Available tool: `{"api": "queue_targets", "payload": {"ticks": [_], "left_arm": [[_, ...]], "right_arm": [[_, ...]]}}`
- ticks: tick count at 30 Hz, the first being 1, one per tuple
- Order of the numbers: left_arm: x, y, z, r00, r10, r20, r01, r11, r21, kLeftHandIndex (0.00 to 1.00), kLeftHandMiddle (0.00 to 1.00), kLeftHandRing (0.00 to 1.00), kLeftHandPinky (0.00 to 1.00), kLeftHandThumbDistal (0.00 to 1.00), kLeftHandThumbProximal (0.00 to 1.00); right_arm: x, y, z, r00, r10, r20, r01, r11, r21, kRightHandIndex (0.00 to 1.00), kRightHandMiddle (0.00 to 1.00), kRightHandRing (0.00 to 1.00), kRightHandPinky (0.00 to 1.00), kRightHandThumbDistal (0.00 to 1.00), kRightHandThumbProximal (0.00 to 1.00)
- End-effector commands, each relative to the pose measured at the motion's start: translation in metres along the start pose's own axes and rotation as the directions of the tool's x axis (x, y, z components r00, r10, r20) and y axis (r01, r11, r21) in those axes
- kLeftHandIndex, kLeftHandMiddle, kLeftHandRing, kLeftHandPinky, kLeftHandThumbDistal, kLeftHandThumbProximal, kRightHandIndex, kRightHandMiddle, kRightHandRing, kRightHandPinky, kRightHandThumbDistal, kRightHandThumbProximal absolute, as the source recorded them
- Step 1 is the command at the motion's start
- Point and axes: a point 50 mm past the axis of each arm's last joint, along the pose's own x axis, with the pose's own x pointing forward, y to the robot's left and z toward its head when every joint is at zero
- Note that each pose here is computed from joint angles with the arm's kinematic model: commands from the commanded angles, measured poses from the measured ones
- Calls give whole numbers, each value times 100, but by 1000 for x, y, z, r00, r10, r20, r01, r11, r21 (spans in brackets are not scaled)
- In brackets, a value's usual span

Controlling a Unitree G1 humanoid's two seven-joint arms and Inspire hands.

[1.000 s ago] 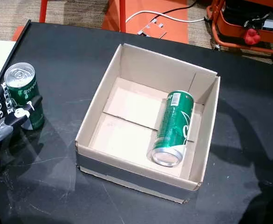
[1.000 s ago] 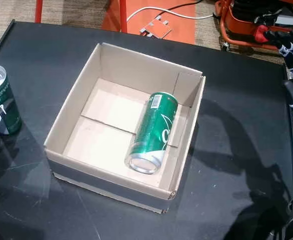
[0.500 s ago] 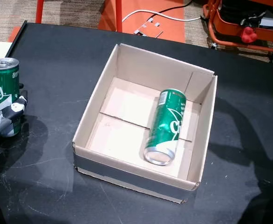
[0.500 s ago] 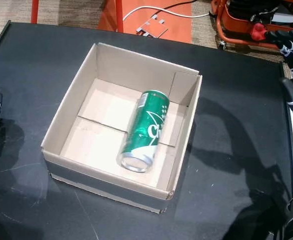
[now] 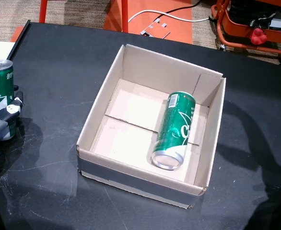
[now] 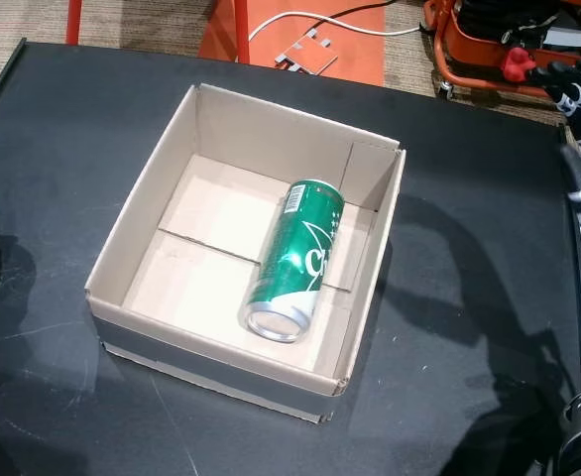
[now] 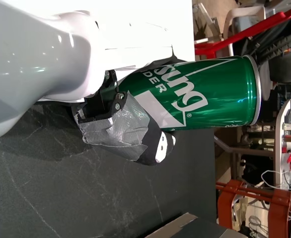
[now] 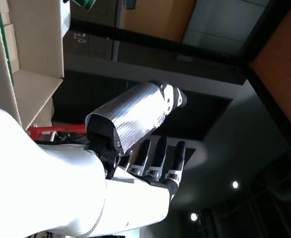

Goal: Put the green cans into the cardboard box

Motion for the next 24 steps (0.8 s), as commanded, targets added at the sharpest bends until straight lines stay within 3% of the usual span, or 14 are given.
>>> {"api": "queue_targets", "payload": {"ticks": [1,4,7,8,11,13,14,17,21,24], "left_arm": [[1,2,10,996,-9,85,8,1000,7,43,35,36,41,39,0],[6,-2,29,975,-33,221,41,999,-32,44,36,37,41,41,0],[10,-7,49,937,-62,343,80,996,-38,45,39,39,42,37,0],[11,-8,57,919,-82,386,101,995,-29,45,38,39,42,35,0],[13,-12,75,863,-134,488,137,990,30,42,36,37,42,33,0],[14,-15,83,835,-171,523,165,985,58,43,37,38,42,28,0],[14,-17,87,822,-189,537,176,981,76,43,37,38,42,26,0],[16,-22,100,779,-254,574,210,967,142,44,37,38,43,23,0],[24,-39,133,684,-354,638,263,935,237,43,37,39,43,19,0],[32,-58,158,614,-432,661,347,900,265,39,34,37,41,13,0]], "right_arm": [[5,2,-1,1000,17,8,-17,1000,19,77,68,67,68,76,47],[7,6,-5,1000,12,11,-12,1000,24,76,67,67,68,77,49],[9,12,-9,1000,10,12,-10,999,31,76,67,67,68,79,49],[10,14,-10,1000,9,12,-9,1000,29,76,67,67,68,83,50],[12,20,-13,1000,3,14,-3,1000,27,75,66,66,67,81,50],[13,21,-14,1000,0,19,0,1000,25,75,66,65,66,77,47],[13,22,-14,1000,-1,23,1,1000,25,75,66,65,66,81,49],[14,22,-15,999,0,33,-1,999,44,77,66,66,66,71,44],[15,25,-16,999,-10,33,9,1000,21,75,65,65,65,59,45],[16,26,-16,999,-11,32,11,1000,3,74,65,65,65,53,46]]}}
